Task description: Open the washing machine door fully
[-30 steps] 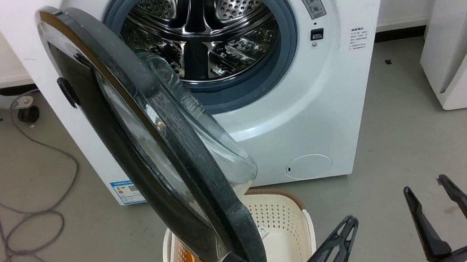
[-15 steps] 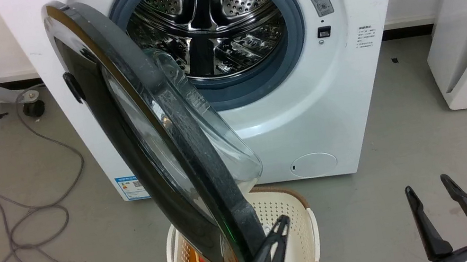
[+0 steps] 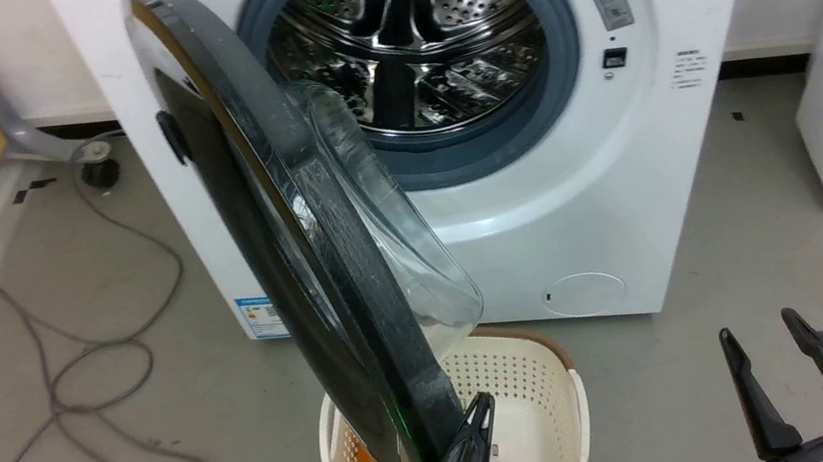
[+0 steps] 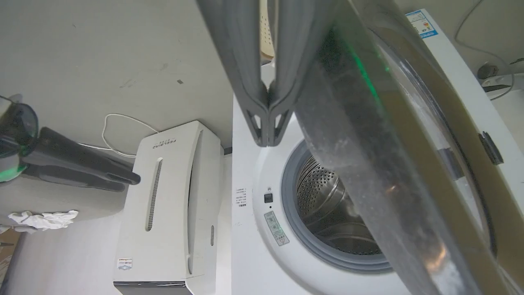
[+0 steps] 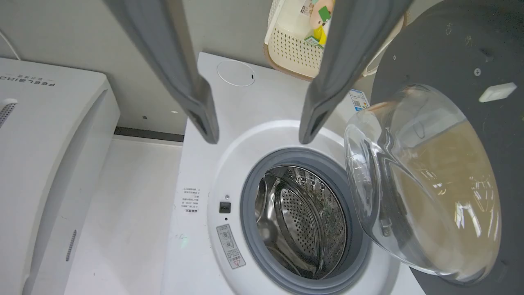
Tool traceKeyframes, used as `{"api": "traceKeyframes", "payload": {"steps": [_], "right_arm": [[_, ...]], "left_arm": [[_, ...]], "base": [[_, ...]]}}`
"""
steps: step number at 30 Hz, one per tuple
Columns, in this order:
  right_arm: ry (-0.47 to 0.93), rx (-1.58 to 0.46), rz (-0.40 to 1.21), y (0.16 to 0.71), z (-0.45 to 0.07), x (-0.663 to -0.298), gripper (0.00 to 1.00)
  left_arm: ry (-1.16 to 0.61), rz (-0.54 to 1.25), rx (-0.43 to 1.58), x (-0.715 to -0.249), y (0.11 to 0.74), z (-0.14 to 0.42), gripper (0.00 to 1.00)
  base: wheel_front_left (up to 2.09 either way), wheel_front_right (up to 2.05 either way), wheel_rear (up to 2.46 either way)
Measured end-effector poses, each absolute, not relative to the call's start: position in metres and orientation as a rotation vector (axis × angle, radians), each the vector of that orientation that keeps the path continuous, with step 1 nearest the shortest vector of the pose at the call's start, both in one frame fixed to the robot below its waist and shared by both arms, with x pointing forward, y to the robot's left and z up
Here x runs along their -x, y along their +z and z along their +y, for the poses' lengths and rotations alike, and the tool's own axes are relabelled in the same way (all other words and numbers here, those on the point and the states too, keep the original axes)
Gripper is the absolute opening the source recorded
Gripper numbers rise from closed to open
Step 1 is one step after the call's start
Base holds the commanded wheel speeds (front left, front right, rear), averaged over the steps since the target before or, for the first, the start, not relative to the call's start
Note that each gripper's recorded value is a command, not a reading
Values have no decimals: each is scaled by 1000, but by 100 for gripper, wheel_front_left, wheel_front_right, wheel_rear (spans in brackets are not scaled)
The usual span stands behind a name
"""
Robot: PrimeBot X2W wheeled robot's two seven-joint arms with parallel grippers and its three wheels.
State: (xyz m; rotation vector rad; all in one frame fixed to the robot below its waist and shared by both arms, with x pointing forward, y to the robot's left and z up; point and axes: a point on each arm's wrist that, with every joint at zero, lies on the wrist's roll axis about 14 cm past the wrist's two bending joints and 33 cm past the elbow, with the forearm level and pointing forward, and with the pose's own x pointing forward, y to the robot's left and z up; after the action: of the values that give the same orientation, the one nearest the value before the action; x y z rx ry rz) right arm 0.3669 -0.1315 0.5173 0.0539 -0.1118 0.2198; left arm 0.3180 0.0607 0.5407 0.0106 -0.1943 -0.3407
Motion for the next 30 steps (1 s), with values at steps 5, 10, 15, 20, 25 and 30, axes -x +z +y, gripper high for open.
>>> {"api": "traceKeyframes", "payload": {"steps": [5,10,15,20,25,30], "right_arm": [[257,-65,-112,518,-119,-372,100],[311,-82,-108,518,-100,-377,100],[370,-100,-101,517,-79,-382,100],[412,-112,-91,515,-64,-386,100],[444,-118,-77,510,-52,-390,100],[467,-122,-63,506,-43,-392,100]], "left_arm": [[-289,-190,-11,-311,539,75,0],[-222,-185,-19,-304,538,95,0],[-153,-188,-31,-299,538,116,0],[-77,-176,-55,-294,534,140,0],[-6,-158,-66,-289,530,161,0],[55,-139,-78,-285,525,179,0]], "base": [[0,0,0],[0,0,0],[0,0,0],[0,0,0],[0,0,0],[0,0,0]]}}
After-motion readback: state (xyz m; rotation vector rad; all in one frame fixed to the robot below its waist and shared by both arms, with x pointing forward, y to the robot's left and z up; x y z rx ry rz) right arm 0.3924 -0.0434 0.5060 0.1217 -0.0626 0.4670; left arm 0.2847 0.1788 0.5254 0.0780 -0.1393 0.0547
